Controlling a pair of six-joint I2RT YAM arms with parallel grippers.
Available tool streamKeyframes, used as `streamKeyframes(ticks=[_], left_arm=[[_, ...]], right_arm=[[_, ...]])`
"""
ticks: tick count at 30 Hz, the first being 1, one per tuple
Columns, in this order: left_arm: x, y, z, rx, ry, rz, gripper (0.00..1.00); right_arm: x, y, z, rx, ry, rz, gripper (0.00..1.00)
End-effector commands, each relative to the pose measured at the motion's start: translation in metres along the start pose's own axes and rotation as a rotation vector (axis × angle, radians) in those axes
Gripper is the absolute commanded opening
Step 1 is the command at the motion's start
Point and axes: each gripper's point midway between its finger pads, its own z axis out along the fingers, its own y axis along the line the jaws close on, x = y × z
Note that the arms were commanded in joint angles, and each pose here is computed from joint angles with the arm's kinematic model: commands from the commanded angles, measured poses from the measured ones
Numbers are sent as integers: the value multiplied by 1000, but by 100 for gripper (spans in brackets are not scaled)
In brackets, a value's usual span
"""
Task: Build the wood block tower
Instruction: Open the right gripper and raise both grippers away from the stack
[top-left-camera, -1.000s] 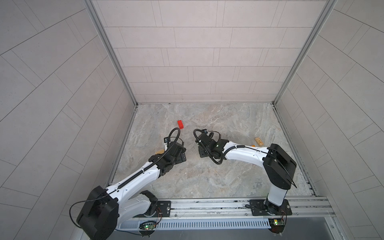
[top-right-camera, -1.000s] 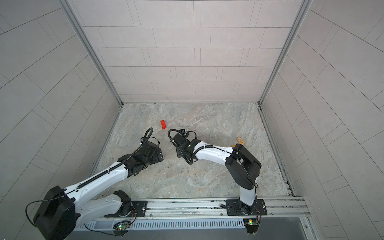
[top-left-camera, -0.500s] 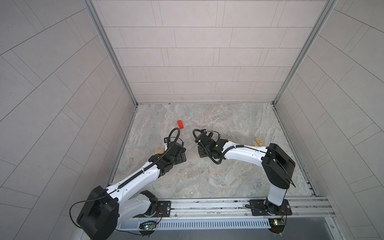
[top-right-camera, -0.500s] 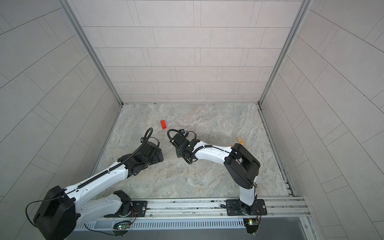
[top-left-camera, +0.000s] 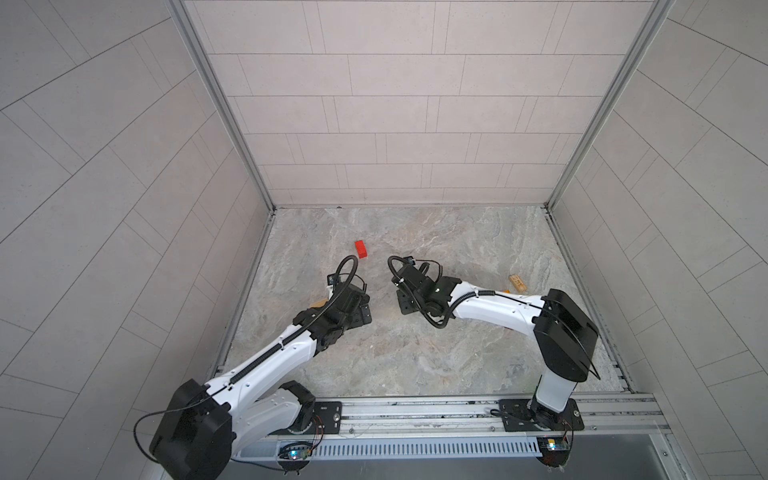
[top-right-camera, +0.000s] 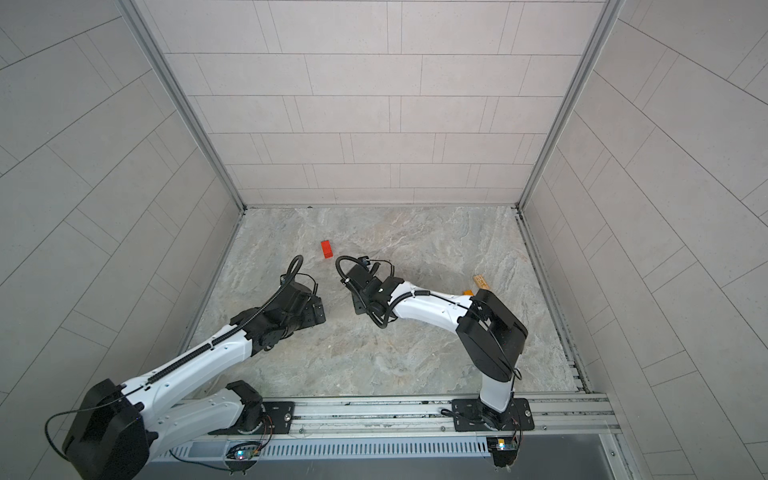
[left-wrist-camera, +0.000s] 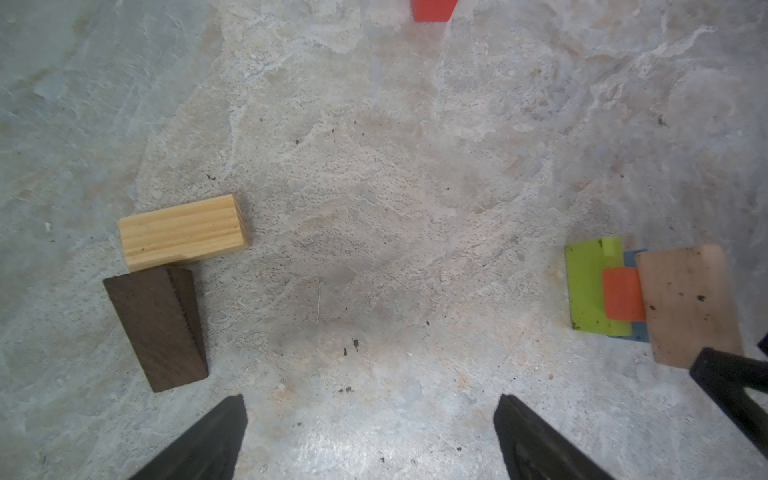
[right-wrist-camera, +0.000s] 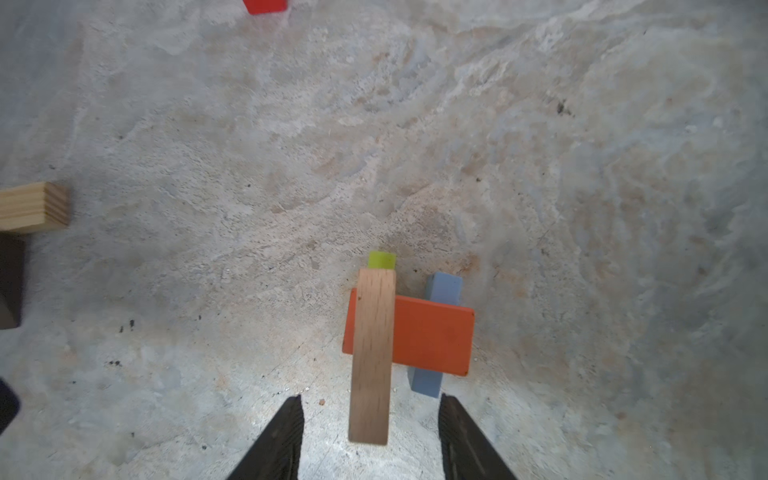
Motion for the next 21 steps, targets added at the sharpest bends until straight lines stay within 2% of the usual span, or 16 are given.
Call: streamKeyframes(ticks=[1, 5, 10, 15, 21], left_arm=[[-11, -7, -11, 25, -9, 21, 100], [-20, -11, -18, 11, 1, 40, 100], [-39, -22, -29, 5, -6, 61, 100], [-62, -45, -39, 43, -10, 72, 100], [-71, -72, -35, 93, 30, 85, 100]], right_arm=[[-14, -4, -31, -13, -62, -10, 56], [-20, -15, -50, -2, -112, -15, 55], [-28, -47, -72, 38, -177, 15, 49], [-39, -107, -79, 54, -180, 142, 48], [-42, -199, -78, 146, -172, 312, 51]])
